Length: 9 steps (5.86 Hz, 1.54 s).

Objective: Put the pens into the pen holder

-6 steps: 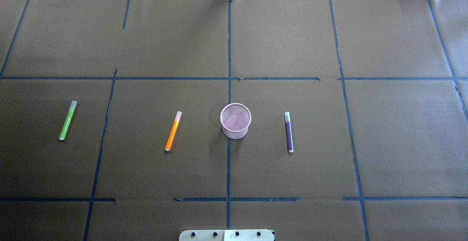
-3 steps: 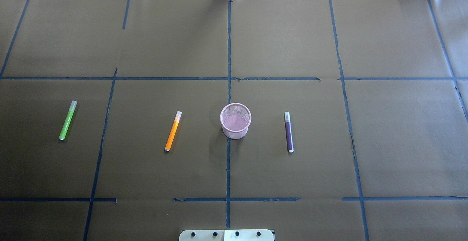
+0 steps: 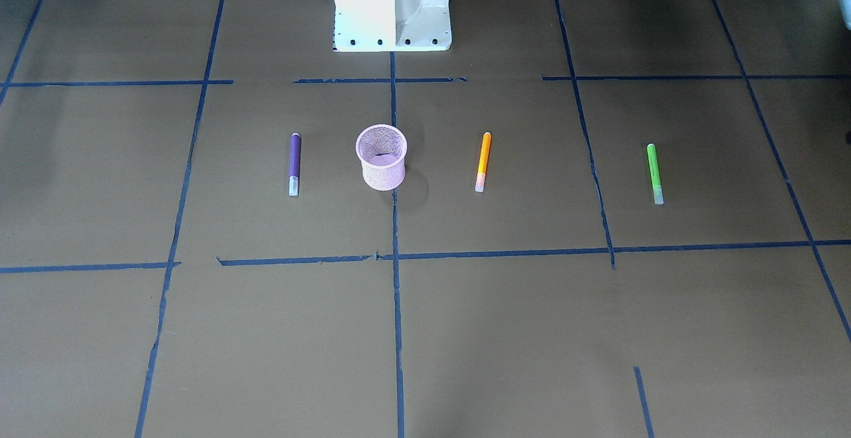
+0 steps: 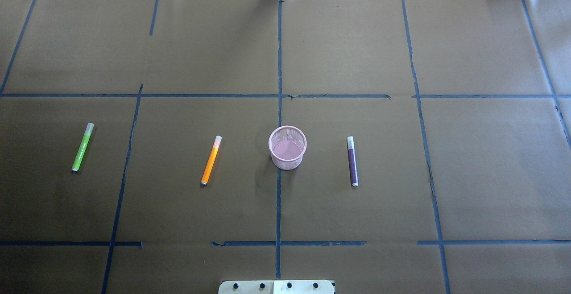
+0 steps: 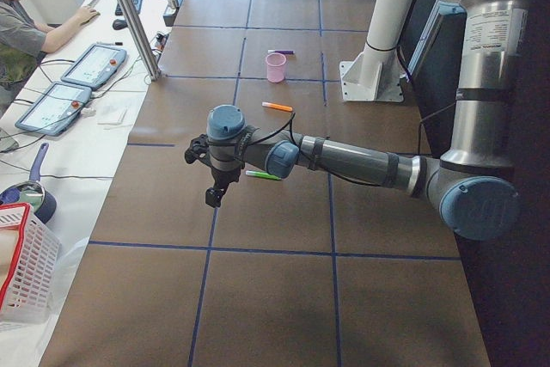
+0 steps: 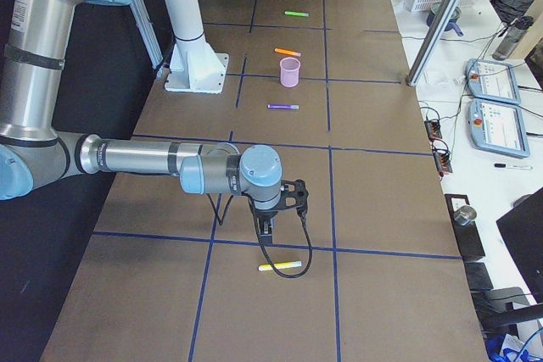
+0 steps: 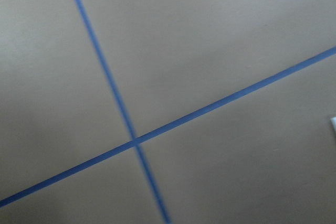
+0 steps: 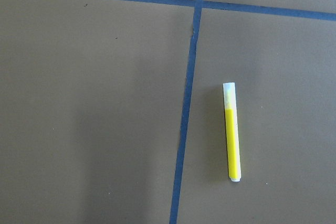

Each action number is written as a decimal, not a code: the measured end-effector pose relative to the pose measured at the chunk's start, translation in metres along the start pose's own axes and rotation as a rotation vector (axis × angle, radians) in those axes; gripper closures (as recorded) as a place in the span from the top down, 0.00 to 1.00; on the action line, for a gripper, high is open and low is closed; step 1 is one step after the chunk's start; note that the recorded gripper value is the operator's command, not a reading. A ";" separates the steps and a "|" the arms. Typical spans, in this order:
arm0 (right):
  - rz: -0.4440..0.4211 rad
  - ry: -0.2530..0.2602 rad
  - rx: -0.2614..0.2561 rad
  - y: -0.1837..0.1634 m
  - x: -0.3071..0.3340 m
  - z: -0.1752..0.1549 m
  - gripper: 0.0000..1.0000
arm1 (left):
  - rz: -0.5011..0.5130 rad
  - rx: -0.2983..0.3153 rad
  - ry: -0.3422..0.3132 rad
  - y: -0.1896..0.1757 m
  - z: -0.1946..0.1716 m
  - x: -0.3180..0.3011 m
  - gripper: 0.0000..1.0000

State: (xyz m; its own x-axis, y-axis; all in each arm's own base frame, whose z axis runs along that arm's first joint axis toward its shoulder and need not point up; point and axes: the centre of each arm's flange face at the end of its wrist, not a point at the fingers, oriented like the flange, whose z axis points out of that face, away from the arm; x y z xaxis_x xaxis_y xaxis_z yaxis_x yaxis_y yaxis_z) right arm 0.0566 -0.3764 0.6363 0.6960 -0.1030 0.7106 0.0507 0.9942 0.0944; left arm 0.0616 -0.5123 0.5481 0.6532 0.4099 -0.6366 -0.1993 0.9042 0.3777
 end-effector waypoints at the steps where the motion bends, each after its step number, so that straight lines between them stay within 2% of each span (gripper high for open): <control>1: -0.001 0.000 -0.001 0.000 0.000 0.000 1.00 | -0.081 -0.035 0.029 -0.007 0.038 0.046 1.00; 3: 0.000 0.000 -0.002 0.000 0.000 0.001 1.00 | -0.218 -0.043 -0.006 -0.010 0.105 0.119 1.00; 6: 0.000 0.000 -0.003 0.000 0.000 0.001 1.00 | -0.280 -0.065 0.005 -0.012 0.171 0.165 0.99; 7: 0.000 0.001 -0.003 0.000 0.000 0.001 1.00 | -0.289 -0.071 0.006 -0.013 0.178 0.167 0.46; 8: 0.000 0.001 -0.003 0.000 0.001 0.001 1.00 | -0.291 -0.072 0.011 -0.014 0.178 0.169 0.35; 9: 0.000 0.001 -0.003 0.000 0.001 0.001 1.00 | -0.292 -0.070 0.017 -0.014 0.175 0.170 0.33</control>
State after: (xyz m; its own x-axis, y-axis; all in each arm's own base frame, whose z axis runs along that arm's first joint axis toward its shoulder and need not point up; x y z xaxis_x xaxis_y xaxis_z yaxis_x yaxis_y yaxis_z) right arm 0.0560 -0.3763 0.6377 0.6966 -0.1031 0.7100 0.0531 0.9943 0.0923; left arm 0.3035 -0.4764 0.5519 0.6783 0.1328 -0.7227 -0.0551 0.9900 0.1302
